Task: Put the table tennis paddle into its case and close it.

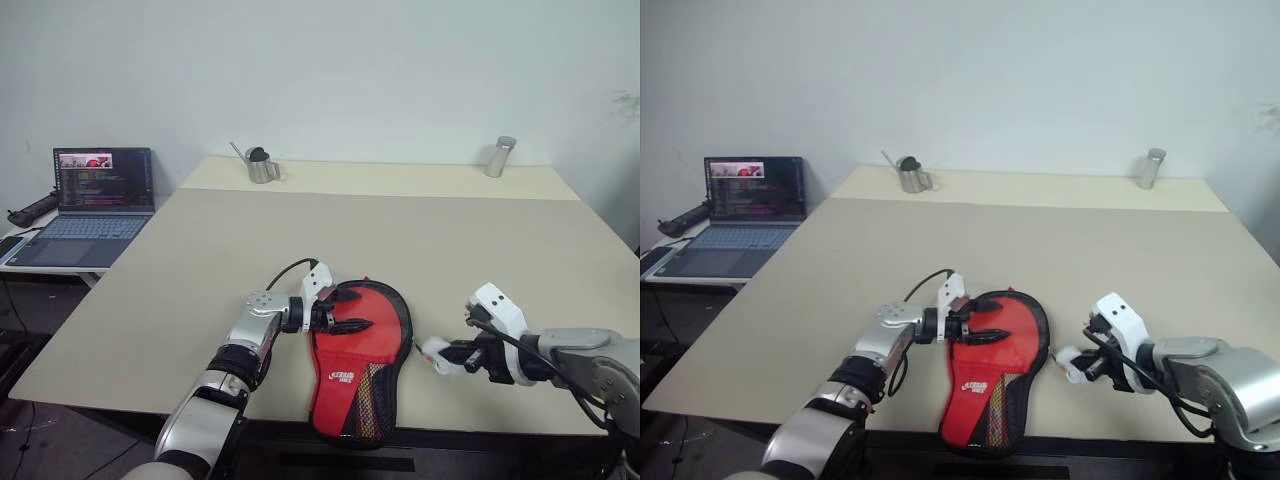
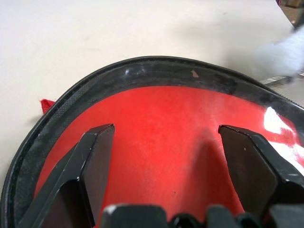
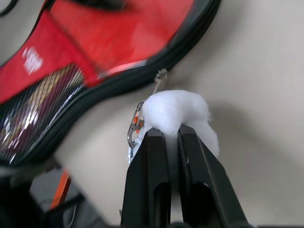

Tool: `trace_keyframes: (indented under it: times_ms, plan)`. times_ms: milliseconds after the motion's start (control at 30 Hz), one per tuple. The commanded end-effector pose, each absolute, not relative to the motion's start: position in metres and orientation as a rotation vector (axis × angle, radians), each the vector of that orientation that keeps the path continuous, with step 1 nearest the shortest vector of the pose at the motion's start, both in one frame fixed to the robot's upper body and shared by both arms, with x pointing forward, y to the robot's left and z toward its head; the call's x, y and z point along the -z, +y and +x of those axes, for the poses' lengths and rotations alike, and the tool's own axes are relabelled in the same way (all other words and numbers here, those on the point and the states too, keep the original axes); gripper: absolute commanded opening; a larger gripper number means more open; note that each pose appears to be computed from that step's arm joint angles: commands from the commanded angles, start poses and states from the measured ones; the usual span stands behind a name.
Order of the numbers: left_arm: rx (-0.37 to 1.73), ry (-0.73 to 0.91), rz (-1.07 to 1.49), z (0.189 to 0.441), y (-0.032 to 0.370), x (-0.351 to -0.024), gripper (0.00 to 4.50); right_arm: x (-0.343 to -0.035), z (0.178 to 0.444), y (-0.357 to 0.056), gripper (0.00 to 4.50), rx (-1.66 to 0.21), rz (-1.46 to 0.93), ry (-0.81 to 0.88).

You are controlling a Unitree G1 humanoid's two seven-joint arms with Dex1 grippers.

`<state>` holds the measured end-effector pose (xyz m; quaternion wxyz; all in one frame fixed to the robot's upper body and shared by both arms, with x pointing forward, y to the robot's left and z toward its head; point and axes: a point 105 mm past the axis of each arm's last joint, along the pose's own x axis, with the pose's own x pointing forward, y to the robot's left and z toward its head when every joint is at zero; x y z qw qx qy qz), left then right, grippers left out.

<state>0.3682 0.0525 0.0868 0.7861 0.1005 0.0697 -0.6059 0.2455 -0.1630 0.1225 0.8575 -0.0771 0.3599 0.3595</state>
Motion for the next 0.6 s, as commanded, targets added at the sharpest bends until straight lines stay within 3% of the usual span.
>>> trace_keyframes:
  times_ms: [33,267,600]
  plan:
    - [1.307,0.218,0.199,0.363,0.050,-0.068,3.83,-0.126,0.226,-0.158,0.02,-0.848,-0.172,0.772]
    - [1.314,0.212,0.193,0.362,0.047,-0.069,3.83,-0.114,0.202,-0.151,0.02,-0.918,-0.148,0.837]
    - [1.306,0.199,0.194,0.363,0.047,-0.071,3.83,-0.115,0.211,-0.147,0.02,-0.901,-0.123,0.795]
